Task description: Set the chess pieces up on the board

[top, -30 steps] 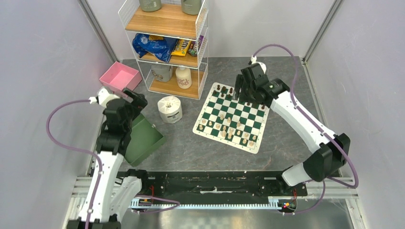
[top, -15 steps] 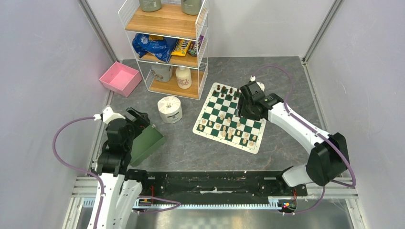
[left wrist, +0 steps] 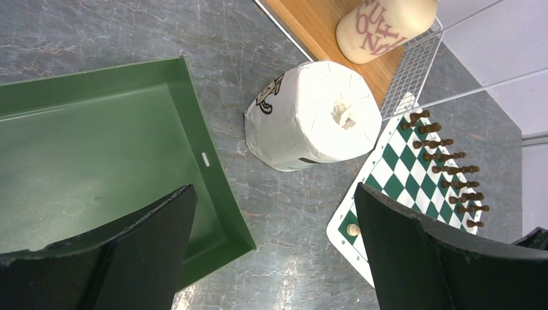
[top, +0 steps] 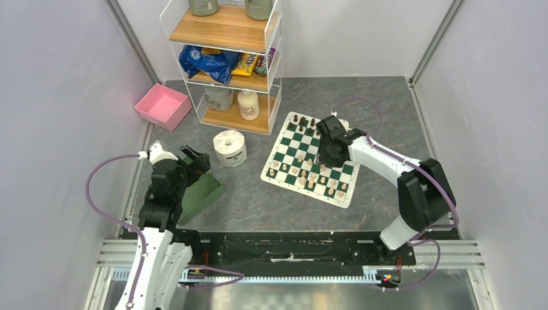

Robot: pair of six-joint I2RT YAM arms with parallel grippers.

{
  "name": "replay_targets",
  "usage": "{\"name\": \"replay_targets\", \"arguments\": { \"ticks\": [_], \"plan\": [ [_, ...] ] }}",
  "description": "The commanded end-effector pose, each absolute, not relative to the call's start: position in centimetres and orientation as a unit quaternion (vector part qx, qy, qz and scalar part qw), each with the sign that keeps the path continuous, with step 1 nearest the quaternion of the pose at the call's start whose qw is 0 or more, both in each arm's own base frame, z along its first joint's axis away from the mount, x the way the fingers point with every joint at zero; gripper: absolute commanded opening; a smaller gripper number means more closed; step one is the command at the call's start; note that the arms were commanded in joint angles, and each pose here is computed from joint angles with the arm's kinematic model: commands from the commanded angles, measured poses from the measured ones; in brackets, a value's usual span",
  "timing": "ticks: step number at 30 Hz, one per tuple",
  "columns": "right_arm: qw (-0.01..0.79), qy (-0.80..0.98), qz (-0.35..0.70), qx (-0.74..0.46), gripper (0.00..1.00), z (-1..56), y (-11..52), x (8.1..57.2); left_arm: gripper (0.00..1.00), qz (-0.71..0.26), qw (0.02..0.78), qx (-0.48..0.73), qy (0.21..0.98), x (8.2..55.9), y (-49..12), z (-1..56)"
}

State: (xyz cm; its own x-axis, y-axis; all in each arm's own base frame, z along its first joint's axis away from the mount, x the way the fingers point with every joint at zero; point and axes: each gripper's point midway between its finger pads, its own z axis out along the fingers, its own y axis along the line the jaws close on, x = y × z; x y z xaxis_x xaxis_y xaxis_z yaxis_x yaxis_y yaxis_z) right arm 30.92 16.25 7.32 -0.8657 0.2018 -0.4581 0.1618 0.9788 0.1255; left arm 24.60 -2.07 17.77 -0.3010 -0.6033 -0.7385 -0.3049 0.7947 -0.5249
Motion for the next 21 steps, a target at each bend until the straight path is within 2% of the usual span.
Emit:
{"name": "replay_targets", "arguments": {
  "ticks": [1, 12, 21],
  "plan": [
    [0.262, 0.959, 0.040, 0.096, 0.49, 7.5, 16.8, 32.9, 1.00, -0.152, 0.545, -0.282, 0.775, 25.5, -1.9, 19.4],
    [0.265, 0.960, 0.035, 0.084, 0.41, 7.3, 17.2, 34.2, 1.00, -0.098, 0.557, -0.290, 0.772, 24.9, 0.1, 19.8],
    [0.245, 0.966, 0.030, 0.078, 0.40, 6.7, 17.3, 33.8, 1.00, -0.088, 0.558, -0.289, 0.773, 25.1, 0.4, 19.8]
  ]
}}
